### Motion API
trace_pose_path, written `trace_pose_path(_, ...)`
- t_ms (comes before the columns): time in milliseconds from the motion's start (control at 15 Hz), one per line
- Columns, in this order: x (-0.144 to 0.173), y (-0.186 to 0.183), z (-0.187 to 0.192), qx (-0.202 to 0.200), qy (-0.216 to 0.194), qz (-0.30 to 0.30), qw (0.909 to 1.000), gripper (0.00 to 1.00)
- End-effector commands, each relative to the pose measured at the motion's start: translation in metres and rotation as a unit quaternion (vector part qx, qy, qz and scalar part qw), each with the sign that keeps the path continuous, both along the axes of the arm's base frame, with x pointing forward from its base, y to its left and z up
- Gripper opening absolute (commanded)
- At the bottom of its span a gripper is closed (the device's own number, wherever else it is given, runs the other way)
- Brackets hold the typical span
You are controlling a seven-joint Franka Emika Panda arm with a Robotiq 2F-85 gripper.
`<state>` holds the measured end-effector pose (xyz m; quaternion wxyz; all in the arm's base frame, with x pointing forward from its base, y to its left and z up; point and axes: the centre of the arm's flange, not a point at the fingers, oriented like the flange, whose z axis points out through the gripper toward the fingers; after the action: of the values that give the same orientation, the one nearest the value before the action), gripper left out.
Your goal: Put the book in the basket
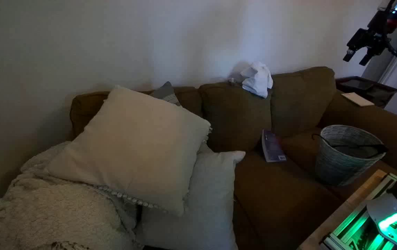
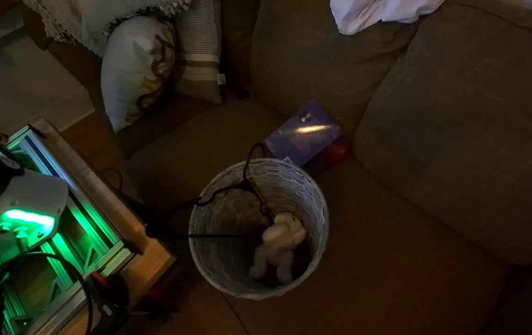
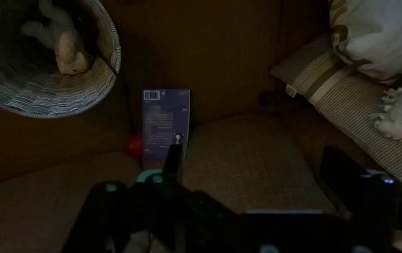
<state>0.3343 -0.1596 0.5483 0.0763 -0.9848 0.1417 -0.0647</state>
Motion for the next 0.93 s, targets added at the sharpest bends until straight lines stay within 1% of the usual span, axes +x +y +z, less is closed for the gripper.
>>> trace_pose_path(0, 0.000, 0.000, 0.000, 0.000, 0.000, 0.000, 1.0000, 1.00)
trace_pose_path(133, 0.000, 0.000, 0.000, 0.000, 0.000, 0.000, 1.0000, 1.00)
trace_pose_path(200, 0.010, 0.003, -0.003, -0.005, -0.003, -0.028, 0.9996, 1.00)
trace_pose_path(267, 0.033, 0.007, -0.013, 0.002, 0.024, -0.037, 0.9990, 1.00)
trace_pose_path(333, 0.054, 0.009, -0.027, -0.006, 0.042, -0.068, 0.9968, 1.00)
trace_pose_path(400, 0.077, 0.014, -0.047, -0.016, 0.056, -0.088, 0.9944, 1.00)
trace_pose_path(467, 0.089, 0.017, -0.059, -0.027, 0.067, -0.103, 0.9920, 1.00)
trace_pose_path(600, 0.119, 0.028, -0.097, -0.052, 0.087, -0.135, 0.9856, 1.00)
trace_pose_path(667, 0.134, 0.033, -0.121, -0.073, 0.090, -0.151, 0.9817, 1.00)
trace_pose_path(867, 0.177, 0.051, -0.189, -0.127, 0.135, -0.166, 0.9686, 1.00)
